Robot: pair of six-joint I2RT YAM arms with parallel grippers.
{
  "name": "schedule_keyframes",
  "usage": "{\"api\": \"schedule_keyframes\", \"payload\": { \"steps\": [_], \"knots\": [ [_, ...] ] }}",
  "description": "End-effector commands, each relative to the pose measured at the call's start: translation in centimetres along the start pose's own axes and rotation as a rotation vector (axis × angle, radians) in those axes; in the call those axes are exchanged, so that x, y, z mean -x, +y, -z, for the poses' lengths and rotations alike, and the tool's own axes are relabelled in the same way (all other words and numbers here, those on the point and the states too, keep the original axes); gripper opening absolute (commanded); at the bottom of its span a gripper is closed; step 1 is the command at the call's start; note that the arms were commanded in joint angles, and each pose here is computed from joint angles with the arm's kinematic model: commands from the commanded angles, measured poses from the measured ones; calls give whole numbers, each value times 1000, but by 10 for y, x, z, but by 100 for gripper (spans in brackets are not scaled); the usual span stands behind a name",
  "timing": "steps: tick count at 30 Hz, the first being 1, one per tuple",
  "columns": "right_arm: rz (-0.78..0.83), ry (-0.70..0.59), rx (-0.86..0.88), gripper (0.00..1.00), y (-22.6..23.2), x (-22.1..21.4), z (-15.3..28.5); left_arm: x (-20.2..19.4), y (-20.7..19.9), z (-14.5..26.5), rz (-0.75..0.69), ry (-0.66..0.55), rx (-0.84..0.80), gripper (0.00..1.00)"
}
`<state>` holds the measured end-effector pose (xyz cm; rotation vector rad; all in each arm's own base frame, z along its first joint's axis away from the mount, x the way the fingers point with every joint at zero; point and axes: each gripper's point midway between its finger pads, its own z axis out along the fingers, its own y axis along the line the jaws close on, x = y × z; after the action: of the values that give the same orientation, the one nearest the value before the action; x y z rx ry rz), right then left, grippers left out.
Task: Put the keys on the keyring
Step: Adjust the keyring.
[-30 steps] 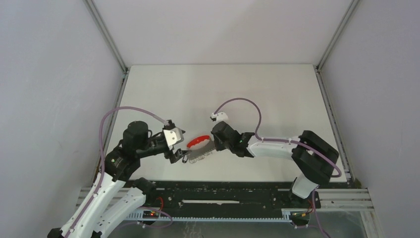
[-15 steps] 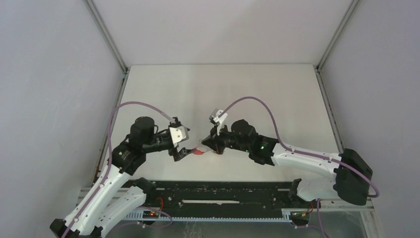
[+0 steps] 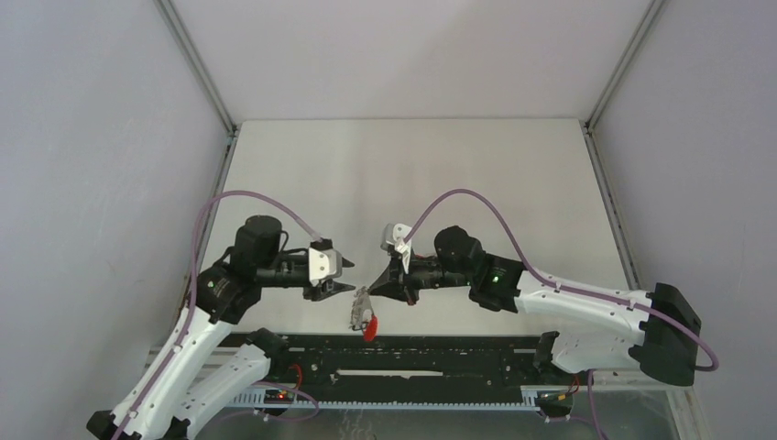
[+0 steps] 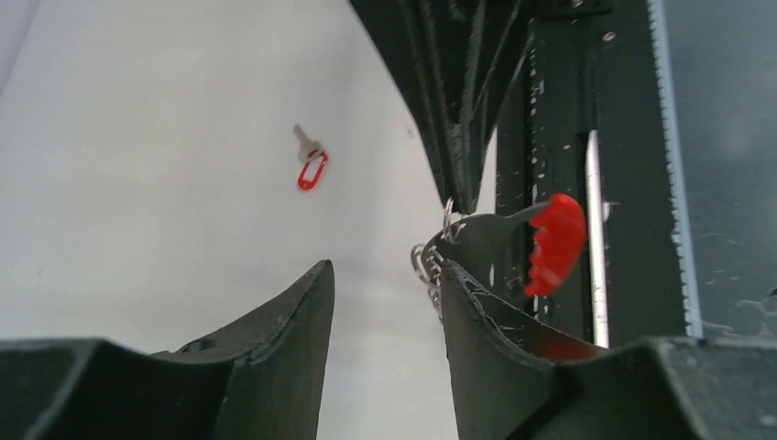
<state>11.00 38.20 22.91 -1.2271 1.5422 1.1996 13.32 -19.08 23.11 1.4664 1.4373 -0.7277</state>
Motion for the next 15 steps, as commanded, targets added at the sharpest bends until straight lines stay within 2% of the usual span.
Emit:
{"api": "schedule_keyframes", "payload": {
  "steps": [1,7,15],
  "knots": [
    [76,-129,67,0,22,50,10,35,-25,14,-27,-105,-109,51],
    [94,-173,84,0,28,65,13,33,-41,15,5,-107,-188,55],
    [101,-231,94,0,32,80,12,32,-31,10,63,-92,-157,48]
  ]
}}
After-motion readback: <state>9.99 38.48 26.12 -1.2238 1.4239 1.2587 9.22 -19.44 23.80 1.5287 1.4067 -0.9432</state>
